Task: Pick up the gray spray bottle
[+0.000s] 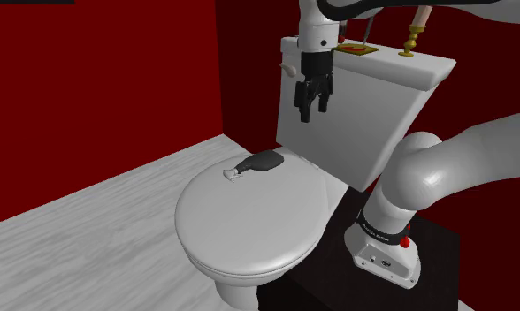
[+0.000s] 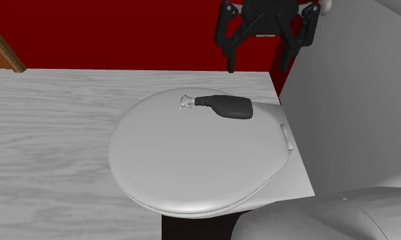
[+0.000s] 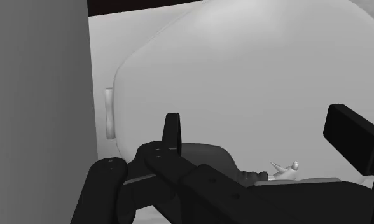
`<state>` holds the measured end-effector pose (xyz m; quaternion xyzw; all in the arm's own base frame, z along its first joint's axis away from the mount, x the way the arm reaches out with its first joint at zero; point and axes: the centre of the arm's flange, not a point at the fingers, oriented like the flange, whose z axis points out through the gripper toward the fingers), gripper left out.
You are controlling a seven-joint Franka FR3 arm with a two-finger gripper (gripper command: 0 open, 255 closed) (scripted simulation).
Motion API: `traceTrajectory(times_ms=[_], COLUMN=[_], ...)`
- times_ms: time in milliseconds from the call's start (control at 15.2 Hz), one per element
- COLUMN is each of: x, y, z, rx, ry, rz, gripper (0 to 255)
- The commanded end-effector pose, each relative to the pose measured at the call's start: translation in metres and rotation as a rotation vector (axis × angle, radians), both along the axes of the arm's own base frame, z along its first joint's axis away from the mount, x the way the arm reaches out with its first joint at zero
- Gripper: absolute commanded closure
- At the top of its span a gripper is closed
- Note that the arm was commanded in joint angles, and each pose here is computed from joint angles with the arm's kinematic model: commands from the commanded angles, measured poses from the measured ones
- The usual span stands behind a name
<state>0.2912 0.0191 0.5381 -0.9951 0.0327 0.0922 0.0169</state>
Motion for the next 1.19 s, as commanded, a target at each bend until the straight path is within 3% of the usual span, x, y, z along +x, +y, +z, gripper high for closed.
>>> traceTrajectory(times_ms=[0,594,1122], x=[0.000,0.073,0.142], y=[0.000,-0.019,-0.005], z=[0.000,-0.086,-0.159], rx=[0.000,0.064,0.120], ry=[0.000,-0.046,-0.086], rz=[0.000,0.423,0.799], gripper=[0,0,0])
